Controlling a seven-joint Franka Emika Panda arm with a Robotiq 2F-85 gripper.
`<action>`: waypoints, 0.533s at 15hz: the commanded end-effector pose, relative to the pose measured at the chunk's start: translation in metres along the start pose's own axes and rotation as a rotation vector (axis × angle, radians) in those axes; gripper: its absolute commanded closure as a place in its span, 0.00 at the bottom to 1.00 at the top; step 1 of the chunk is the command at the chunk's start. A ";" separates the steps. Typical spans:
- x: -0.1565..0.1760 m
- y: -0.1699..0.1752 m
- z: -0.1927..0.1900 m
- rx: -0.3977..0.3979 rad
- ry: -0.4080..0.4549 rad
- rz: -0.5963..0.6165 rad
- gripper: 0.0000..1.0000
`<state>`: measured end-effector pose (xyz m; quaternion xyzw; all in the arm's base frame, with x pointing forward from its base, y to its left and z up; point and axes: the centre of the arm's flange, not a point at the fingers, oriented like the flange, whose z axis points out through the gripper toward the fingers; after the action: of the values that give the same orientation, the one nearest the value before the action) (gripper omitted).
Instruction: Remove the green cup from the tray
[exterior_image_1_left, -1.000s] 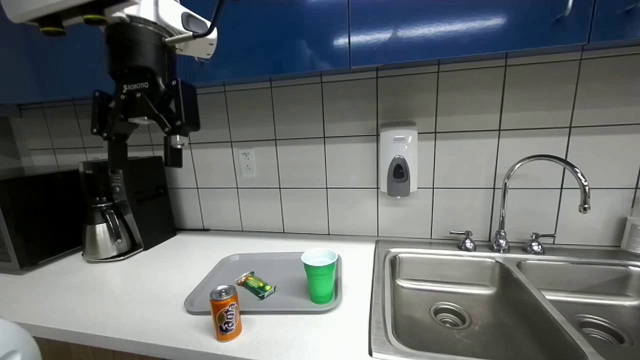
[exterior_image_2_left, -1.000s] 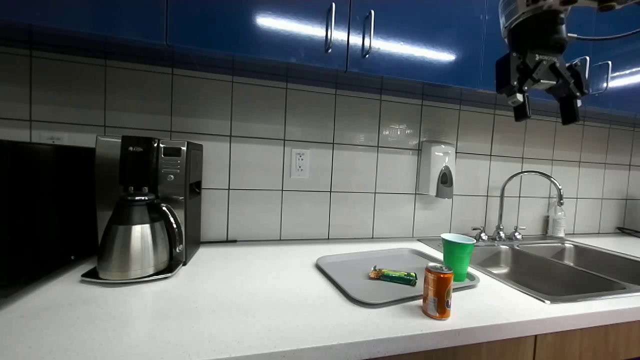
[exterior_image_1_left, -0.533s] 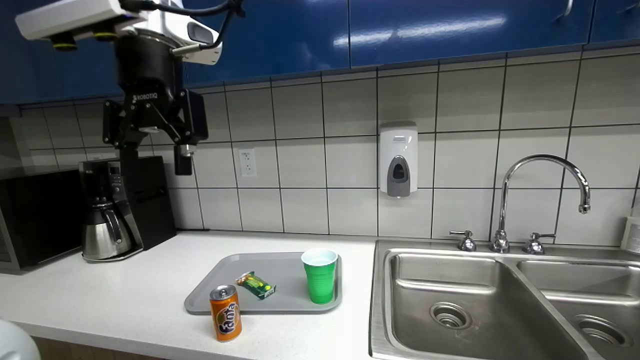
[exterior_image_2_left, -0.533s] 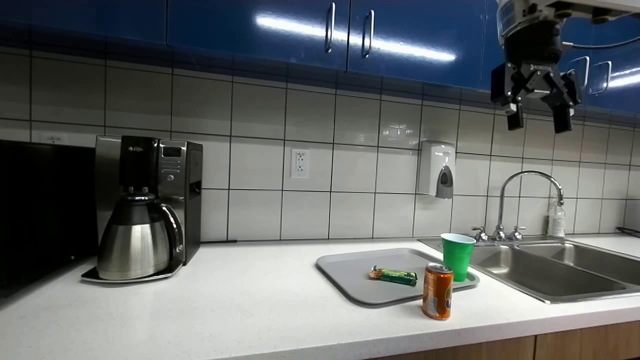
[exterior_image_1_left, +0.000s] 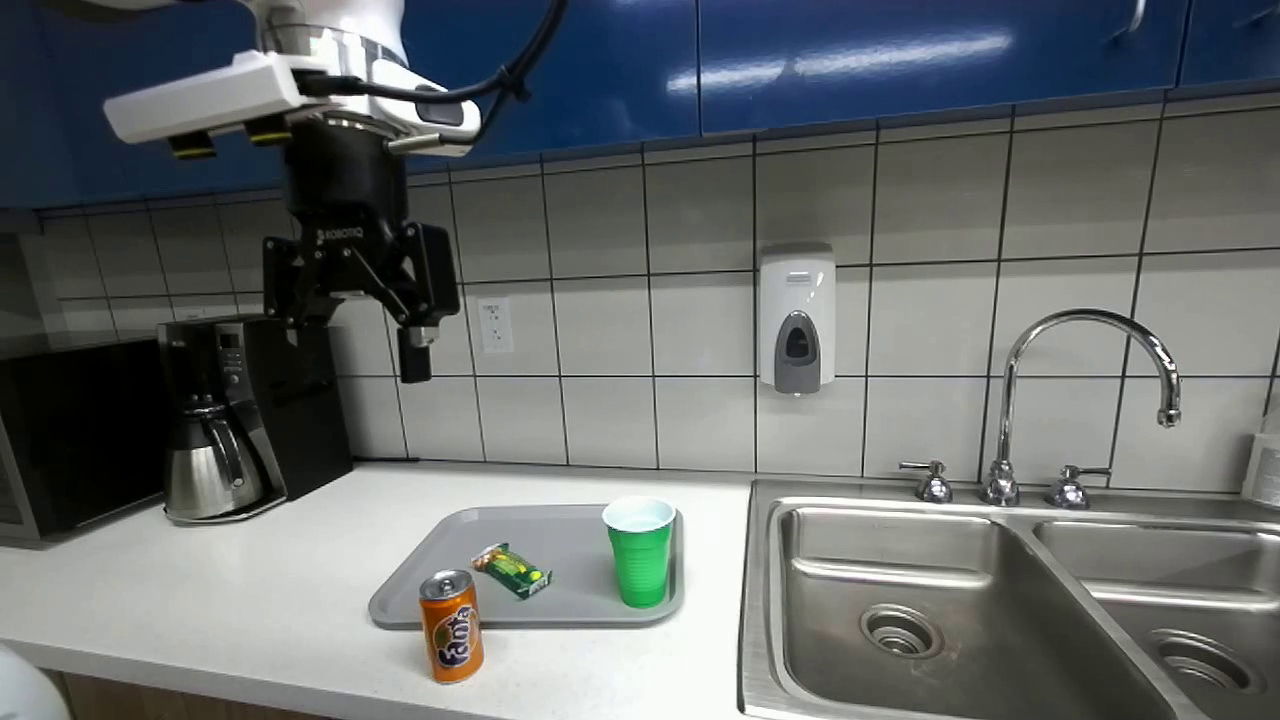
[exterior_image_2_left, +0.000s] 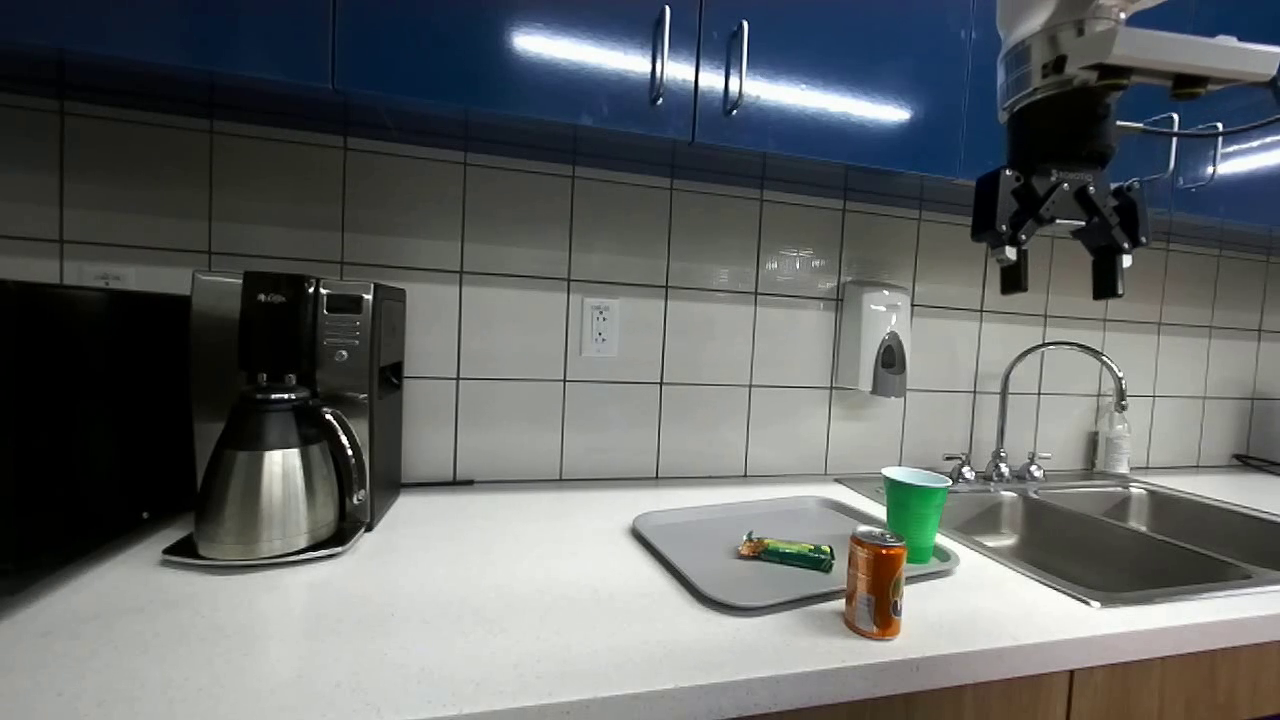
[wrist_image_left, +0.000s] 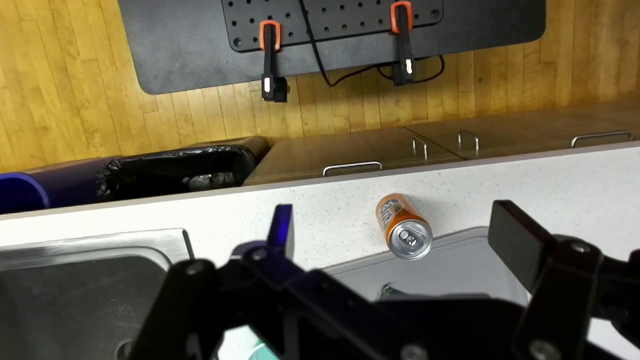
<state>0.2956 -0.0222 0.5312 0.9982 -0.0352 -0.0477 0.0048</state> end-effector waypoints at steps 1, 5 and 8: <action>0.007 0.015 0.014 -0.004 0.037 0.005 0.00; 0.017 0.032 0.022 0.006 0.055 -0.012 0.00; 0.024 0.047 0.024 0.008 0.062 -0.049 0.00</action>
<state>0.3082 -0.0513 0.5121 0.9992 -0.0325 -0.0250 -0.0029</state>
